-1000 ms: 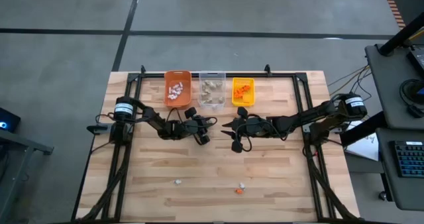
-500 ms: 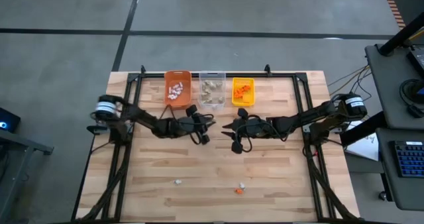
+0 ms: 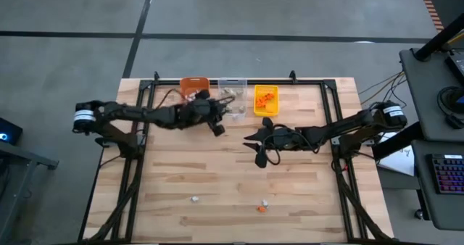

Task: Sort Halloween decoration
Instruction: Put the gray skull toy into the transparent bin

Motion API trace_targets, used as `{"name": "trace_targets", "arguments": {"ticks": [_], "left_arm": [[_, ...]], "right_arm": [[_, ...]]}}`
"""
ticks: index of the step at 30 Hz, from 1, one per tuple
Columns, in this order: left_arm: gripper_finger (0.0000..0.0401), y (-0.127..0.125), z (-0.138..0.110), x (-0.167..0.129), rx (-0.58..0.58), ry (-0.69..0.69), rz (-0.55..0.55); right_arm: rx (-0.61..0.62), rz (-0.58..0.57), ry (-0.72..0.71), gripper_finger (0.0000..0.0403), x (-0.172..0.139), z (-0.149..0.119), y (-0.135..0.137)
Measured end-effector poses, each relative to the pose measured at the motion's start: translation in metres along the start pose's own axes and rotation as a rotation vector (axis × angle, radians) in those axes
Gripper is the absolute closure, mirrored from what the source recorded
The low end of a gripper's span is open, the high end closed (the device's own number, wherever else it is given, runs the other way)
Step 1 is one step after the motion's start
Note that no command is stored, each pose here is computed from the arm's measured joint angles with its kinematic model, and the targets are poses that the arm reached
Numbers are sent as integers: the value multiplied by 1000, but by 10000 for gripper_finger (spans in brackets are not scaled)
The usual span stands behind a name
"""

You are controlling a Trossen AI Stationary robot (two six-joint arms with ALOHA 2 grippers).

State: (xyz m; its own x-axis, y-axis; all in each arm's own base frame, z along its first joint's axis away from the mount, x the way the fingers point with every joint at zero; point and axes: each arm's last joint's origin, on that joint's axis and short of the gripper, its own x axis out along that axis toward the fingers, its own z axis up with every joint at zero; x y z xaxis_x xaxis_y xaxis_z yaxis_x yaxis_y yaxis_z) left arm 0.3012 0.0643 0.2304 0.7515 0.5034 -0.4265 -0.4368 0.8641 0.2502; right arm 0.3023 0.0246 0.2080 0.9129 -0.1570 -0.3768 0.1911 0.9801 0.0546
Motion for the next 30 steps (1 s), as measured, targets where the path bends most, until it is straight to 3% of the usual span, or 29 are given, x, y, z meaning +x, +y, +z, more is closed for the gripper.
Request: {"name": "trace_targets", "arguments": {"ticks": [7,21,30], "left_arm": [[347,35,18,39,-21,131,-151],[347,73,-5,130,-45,482,-104],[341,76,-5,154,-34,524,-106]], "right_arm": [[28,-2,28,319,-13,5,-1],[66,30,94,318,-29,3,9],[76,34,98,322,-29,2,11]]}}
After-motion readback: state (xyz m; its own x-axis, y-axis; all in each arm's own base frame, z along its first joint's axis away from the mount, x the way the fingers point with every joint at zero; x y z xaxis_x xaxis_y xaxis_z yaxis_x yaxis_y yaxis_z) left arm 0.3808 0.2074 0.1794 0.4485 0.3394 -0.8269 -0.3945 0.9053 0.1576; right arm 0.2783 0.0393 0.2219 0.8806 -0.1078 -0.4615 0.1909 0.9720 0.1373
